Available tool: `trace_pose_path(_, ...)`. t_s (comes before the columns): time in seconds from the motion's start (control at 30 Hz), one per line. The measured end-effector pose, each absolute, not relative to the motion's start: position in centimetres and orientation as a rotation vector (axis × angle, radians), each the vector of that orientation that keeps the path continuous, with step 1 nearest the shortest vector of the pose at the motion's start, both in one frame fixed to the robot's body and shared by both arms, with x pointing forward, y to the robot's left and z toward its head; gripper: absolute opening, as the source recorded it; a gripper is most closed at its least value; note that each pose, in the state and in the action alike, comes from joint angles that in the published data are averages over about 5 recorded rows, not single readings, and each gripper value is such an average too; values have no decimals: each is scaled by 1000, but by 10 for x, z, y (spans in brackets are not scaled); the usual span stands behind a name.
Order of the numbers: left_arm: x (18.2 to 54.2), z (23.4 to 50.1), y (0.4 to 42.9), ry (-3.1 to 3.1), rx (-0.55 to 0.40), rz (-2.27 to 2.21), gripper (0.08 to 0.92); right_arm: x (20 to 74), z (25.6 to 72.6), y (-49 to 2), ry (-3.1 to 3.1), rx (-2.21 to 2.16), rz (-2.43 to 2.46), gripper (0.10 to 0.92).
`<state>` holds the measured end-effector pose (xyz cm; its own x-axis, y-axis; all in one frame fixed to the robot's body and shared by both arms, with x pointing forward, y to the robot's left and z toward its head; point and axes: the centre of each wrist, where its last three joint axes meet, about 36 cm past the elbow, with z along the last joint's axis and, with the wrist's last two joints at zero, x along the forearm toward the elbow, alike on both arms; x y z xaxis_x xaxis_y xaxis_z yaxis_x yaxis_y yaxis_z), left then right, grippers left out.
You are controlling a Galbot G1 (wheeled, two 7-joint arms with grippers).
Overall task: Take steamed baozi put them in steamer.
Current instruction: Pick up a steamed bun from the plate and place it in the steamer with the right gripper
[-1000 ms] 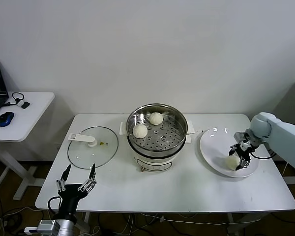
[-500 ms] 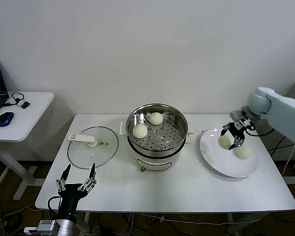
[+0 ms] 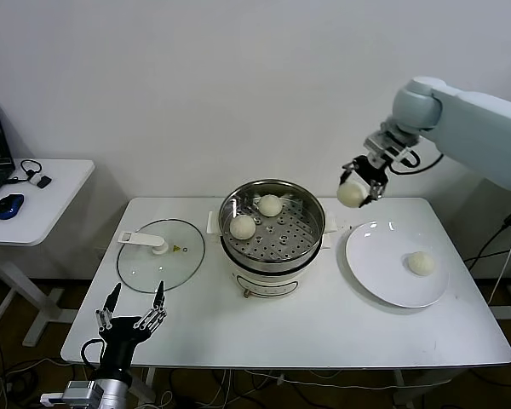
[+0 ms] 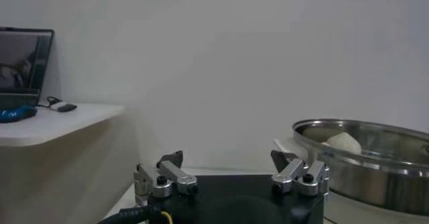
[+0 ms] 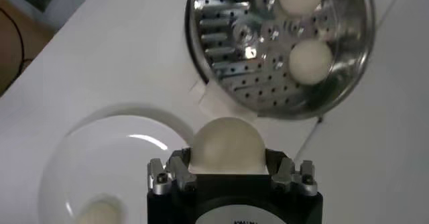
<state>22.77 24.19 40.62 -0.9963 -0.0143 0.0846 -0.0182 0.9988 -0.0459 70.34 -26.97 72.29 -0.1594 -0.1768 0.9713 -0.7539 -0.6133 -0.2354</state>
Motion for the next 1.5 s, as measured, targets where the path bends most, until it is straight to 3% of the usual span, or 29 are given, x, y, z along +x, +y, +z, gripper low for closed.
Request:
trace_pose_path(0.3, 232, 410, 241, -3072, 43, 71, 823, 701, 733, -158, -835, 1837, 1981, 728)
trace_pose_path(0.6, 235, 412, 242, -3079, 59, 62, 823, 692, 707, -79, -624, 1946, 2069, 729)
trace_pose_path(0.97, 236, 413, 242, -3078, 62, 66, 823, 683, 662, -48, -463, 2033, 2100, 729)
trace_pose_path(1.5, 237, 413, 241, -3076, 65, 74, 823, 669, 618, -43, -309, 2091, 2113, 727)
